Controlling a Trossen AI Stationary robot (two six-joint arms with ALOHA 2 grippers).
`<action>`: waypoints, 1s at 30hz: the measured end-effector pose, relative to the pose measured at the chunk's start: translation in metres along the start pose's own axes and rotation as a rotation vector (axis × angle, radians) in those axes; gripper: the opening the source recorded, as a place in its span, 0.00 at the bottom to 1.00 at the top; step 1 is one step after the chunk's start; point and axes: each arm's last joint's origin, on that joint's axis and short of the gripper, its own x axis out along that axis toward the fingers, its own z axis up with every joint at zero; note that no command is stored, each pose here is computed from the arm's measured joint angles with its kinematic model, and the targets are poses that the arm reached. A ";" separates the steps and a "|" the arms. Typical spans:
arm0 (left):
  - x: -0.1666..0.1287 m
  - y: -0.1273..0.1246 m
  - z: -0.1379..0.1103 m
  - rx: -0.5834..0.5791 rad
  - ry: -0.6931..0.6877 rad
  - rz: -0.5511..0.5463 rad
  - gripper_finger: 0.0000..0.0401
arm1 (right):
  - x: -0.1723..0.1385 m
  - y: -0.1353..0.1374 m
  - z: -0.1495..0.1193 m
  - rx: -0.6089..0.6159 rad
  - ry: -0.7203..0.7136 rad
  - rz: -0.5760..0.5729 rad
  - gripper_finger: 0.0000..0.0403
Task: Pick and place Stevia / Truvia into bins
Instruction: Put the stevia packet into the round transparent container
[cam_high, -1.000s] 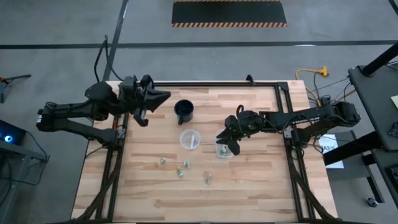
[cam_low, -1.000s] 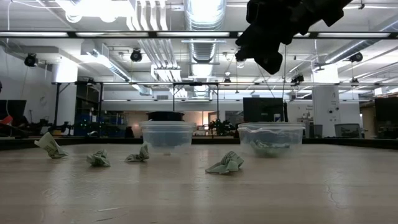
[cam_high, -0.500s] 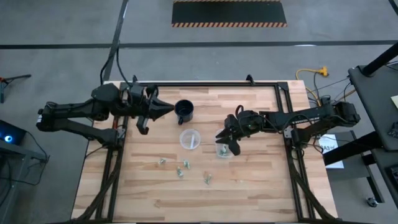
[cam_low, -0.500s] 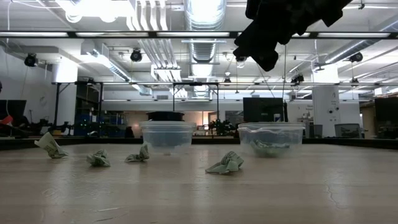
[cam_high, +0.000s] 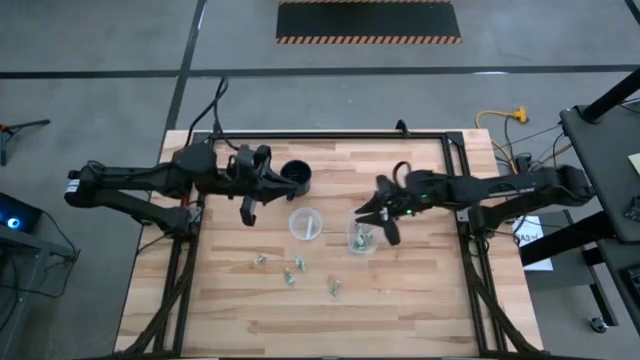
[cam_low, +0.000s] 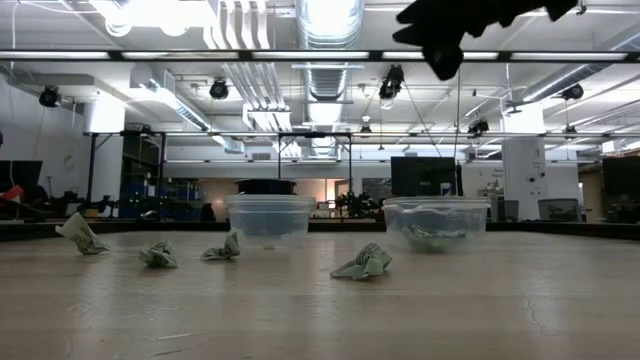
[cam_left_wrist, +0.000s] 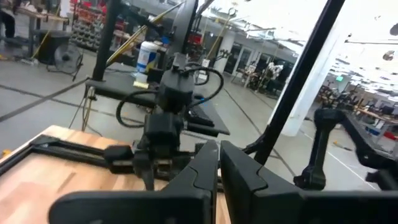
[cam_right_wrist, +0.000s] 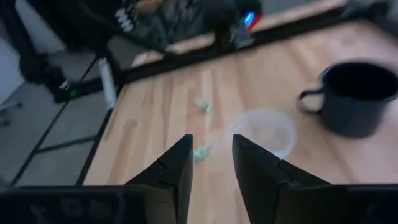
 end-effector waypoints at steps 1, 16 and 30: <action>0.000 0.000 0.000 0.002 -0.001 0.002 0.00 | -0.007 0.000 0.001 -0.008 -0.026 -0.017 0.25; -0.003 -0.010 -0.001 0.051 -0.027 0.068 0.00 | -0.085 -0.007 -0.038 0.032 -0.587 0.076 0.25; -0.001 -0.017 -0.006 0.068 -0.006 0.038 0.00 | -0.124 -0.019 -0.084 0.057 -0.811 0.086 0.26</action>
